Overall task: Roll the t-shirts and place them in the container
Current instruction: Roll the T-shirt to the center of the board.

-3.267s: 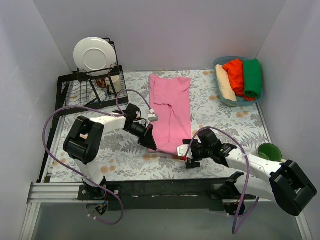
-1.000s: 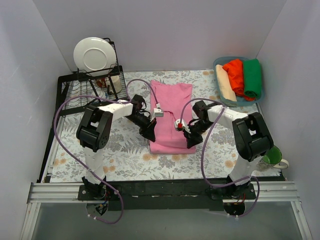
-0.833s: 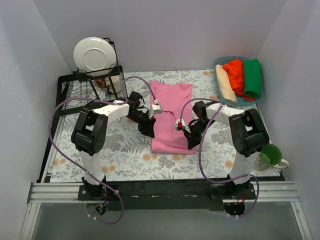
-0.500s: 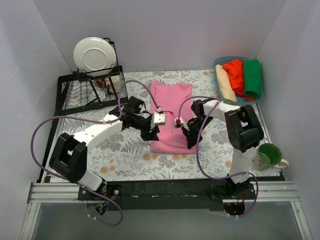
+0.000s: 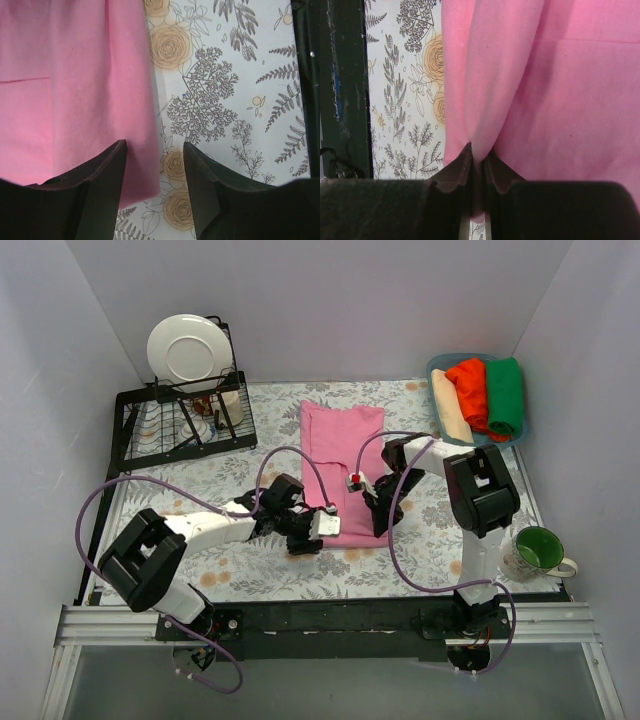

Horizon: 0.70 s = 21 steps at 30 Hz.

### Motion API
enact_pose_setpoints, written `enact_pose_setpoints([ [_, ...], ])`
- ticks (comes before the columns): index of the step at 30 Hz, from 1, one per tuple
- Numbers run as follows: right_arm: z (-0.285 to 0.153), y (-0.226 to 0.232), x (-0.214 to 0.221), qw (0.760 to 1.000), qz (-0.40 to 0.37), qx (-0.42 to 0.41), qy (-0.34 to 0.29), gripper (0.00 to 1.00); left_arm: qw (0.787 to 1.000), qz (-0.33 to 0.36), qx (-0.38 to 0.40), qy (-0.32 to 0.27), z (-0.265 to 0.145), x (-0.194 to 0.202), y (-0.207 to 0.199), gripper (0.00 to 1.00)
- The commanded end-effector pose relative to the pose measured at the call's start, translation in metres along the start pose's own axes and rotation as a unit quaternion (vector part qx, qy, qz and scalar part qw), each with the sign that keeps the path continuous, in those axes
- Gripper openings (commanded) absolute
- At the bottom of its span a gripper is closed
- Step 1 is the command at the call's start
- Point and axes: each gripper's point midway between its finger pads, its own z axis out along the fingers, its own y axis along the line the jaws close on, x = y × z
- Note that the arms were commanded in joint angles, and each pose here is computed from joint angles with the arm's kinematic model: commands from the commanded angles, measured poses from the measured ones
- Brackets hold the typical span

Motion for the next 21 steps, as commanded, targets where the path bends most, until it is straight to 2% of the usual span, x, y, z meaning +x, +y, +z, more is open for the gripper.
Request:
enact_pose_setpoints([
  [1, 0.004, -0.004, -0.001, 1.0, 0.0, -0.007, -0.004, 0.18, 0.999, 0.021, -0.046, 0.013, 0.006, 0.007, 0.007, 0.49],
  [8, 0.005, -0.009, -0.002, 1.0, 0.002, -0.01, -0.004, 0.18, 0.994, 0.045, -0.07, 0.064, 0.014, 0.043, -0.006, 0.49],
  [12, 0.001, -0.011, -0.005, 1.0, -0.009, 0.001, -0.005, 0.26, 0.993, 0.047, -0.051, 0.091, 0.017, 0.057, -0.016, 0.31],
  [14, -0.005, -0.01, -0.006, 1.0, -0.013, 0.013, -0.011, 0.59, 0.994, 0.038, -0.031, 0.1, 0.018, 0.062, -0.023, 0.22],
  [15, -0.017, -0.013, -0.013, 0.998, -0.029, 0.042, -0.023, 0.93, 0.994, 0.033, -0.017, 0.102, 0.018, 0.06, -0.026, 0.11],
  [16, -0.025, -0.014, -0.016, 0.997, -0.033, 0.06, -0.032, 0.99, 0.994, 0.023, -0.006, 0.104, 0.019, 0.062, -0.03, 0.08],
  [19, -0.064, -0.021, -0.029, 0.985, -0.066, 0.154, -0.052, 0.99, 0.996, -0.003, 0.03, 0.085, 0.02, 0.051, -0.041, 0.0],
  [21, -0.089, -0.01, -0.033, 0.968, -0.1, 0.225, -0.057, 0.99, 0.995, -0.025, 0.054, 0.075, 0.018, 0.045, -0.048, 0.0],
])
